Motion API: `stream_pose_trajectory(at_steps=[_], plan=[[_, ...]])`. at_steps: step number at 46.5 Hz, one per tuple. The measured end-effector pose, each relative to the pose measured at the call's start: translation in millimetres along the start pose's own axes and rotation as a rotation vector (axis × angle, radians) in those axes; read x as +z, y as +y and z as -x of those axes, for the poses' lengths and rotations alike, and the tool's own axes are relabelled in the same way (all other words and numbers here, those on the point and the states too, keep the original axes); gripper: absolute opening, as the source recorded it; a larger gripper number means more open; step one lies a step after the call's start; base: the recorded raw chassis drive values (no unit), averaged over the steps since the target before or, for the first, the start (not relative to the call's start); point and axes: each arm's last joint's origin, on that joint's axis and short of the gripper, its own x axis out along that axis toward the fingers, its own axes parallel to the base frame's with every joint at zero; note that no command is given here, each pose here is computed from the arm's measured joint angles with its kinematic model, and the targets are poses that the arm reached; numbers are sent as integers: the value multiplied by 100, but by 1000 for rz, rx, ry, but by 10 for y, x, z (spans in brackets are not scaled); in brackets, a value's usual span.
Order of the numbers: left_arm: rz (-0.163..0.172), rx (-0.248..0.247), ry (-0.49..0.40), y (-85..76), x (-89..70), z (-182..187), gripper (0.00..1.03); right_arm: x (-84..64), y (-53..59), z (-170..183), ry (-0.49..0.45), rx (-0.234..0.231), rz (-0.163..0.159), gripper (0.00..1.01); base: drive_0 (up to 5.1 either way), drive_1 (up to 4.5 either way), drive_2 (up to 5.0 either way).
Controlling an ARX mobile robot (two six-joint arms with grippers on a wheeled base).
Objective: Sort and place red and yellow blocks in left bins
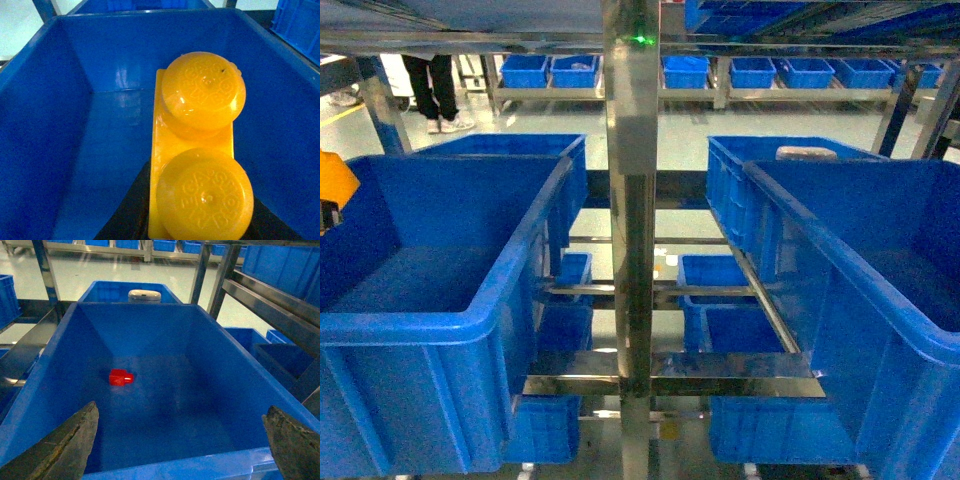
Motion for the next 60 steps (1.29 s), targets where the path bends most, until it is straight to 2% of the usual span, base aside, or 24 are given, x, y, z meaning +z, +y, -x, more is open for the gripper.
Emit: stream_pose_trajectory(at_steps=[5,6,12,16,24,29,35,42,50,54,60], plan=[[-34,-14,14,-30,-46,-87,26,0,0,0,0,0,0,98,0,0,0],[-53,-18,7,-47,-52,-116,26,0,0,0,0,0,0,98,0,0,0],[-111,-38,18,-75,-63,-234,26,0,0,0,0,0,0,98,0,0,0],[-137,-39,20,-77,-65,-261,26,0,0,0,0,0,0,98,0,0,0],[-151,-34,18,-78,-14,-284,26,0,0,0,0,0,0,98,0,0,0],[-140,-47,26,-91,-11,-290,41,0,0,0,0,0,0,98,0,0,0],[-133,-59,38,-113,-16,-283,69,0,0,0,0,0,0,98,0,0,0],[-140,-64,70,-130,16,-199,99,0,0,0,0,0,0,98,0,0,0],[-165,-113,71,-161,161,-18,98,0,0,0,0,0,0,98,0,0,0],[-165,-129,78,-173,185,60,98,0,0,0,0,0,0,98,0,0,0],[-183,-150,100,-213,159,252,98,-1,0,0,1,0,0,98,0,0,0]])
